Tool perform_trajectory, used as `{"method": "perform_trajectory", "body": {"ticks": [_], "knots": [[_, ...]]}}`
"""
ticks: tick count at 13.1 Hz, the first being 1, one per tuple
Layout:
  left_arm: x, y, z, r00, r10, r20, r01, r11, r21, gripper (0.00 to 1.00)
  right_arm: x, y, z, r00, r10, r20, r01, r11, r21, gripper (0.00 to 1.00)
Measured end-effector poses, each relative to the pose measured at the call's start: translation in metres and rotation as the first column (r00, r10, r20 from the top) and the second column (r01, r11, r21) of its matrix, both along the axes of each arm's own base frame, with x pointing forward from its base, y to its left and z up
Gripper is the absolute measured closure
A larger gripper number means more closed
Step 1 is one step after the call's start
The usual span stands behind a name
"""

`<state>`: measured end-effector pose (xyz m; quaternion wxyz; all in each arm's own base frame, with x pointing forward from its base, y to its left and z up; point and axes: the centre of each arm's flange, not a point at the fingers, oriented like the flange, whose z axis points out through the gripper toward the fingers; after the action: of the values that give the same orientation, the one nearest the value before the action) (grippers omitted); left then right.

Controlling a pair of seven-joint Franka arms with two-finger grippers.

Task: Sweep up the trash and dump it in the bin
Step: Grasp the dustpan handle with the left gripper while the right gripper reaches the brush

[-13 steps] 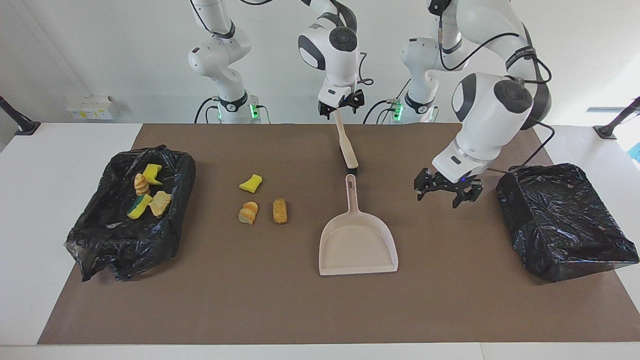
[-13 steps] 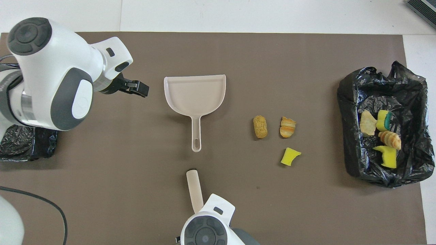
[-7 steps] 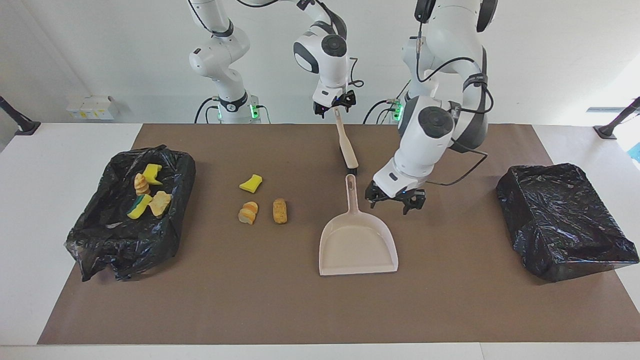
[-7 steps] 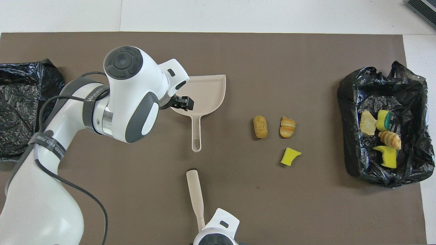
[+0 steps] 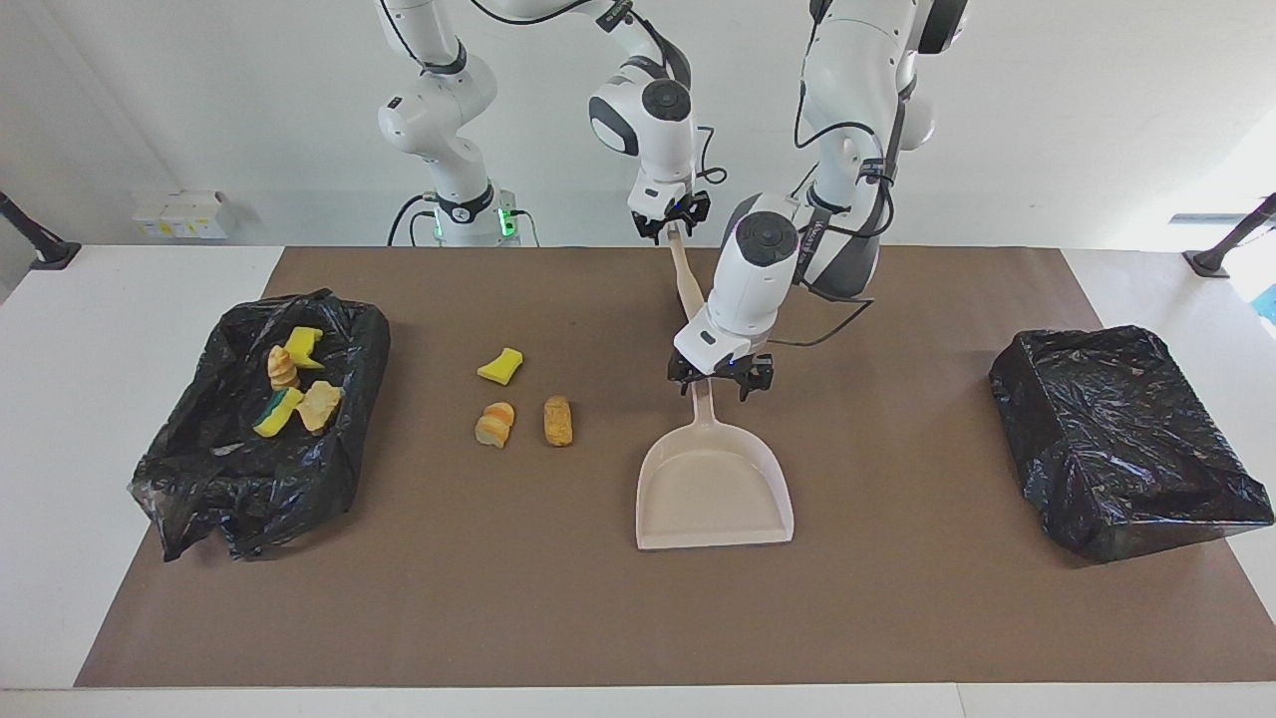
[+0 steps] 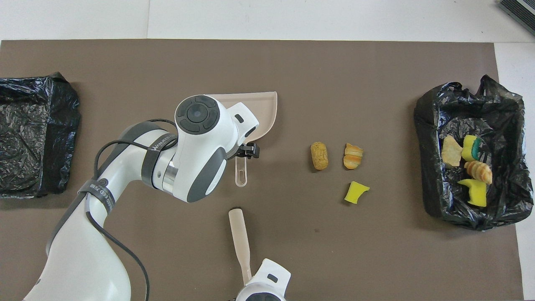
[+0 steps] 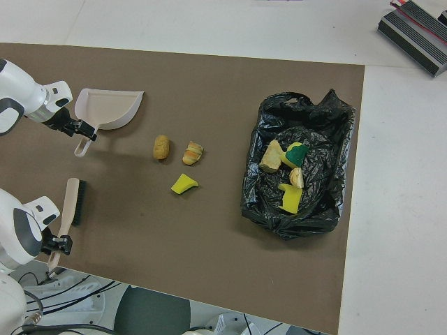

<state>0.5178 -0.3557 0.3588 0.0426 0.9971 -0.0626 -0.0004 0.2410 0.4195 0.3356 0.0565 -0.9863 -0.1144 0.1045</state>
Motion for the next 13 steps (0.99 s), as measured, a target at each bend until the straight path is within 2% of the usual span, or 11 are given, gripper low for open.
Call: {"method": "perform_trajectory", "body": {"ticks": [2,3,4,5,6,8,9,11,12,13], "knots": [[-0.008,0.000,0.001,1.000,0.012,0.001,-0.012,1.000,-0.002,0.02,0.002,0.001,-0.003,1.000,-0.004,0.005,0.004,1.000,0.004,0.73],[-0.010,0.000,0.002,1.000,0.014,0.001,-0.014,1.000,-0.002,0.04,0.002,0.001,-0.003,1.000,-0.006,0.007,0.006,1.000,0.006,0.74],[-0.011,-0.001,0.003,1.000,0.013,0.002,-0.013,1.000,-0.003,0.13,0.003,0.000,-0.003,1.000,-0.008,0.007,0.008,1.000,0.006,0.74],[-0.014,-0.003,0.003,1.000,0.014,0.000,-0.014,1.000,-0.003,0.13,0.006,-0.001,-0.003,1.000,-0.014,0.006,0.014,1.000,0.005,0.74],[-0.018,-0.006,0.003,1.000,0.013,-0.003,-0.013,1.000,-0.002,0.20,0.009,-0.003,-0.004,1.000,-0.023,0.006,0.023,1.000,0.005,0.74],[-0.023,-0.011,0.002,1.000,0.016,-0.005,-0.016,1.000,-0.002,0.31,0.022,-0.014,0.000,0.998,-0.055,-0.010,0.055,0.998,-0.008,0.74],[-0.025,-0.013,0.002,1.000,0.020,-0.007,-0.020,1.000,-0.002,0.33,0.031,-0.024,0.008,0.997,-0.075,-0.030,0.074,0.997,-0.023,0.74],[-0.029,-0.015,0.001,1.000,0.019,-0.011,-0.019,1.000,-0.001,0.57,0.049,-0.054,0.037,0.992,-0.114,-0.061,0.110,0.992,-0.057,0.74],[-0.030,-0.015,0.001,1.000,0.021,-0.013,-0.021,1.000,0.000,0.67,0.058,-0.074,0.055,0.990,-0.129,-0.061,0.124,0.989,-0.079,0.74],[-0.030,-0.014,0.002,1.000,0.022,-0.015,-0.021,1.000,0.002,0.67,0.065,-0.095,0.071,0.988,-0.146,-0.052,0.140,0.985,-0.097,0.74]]}}
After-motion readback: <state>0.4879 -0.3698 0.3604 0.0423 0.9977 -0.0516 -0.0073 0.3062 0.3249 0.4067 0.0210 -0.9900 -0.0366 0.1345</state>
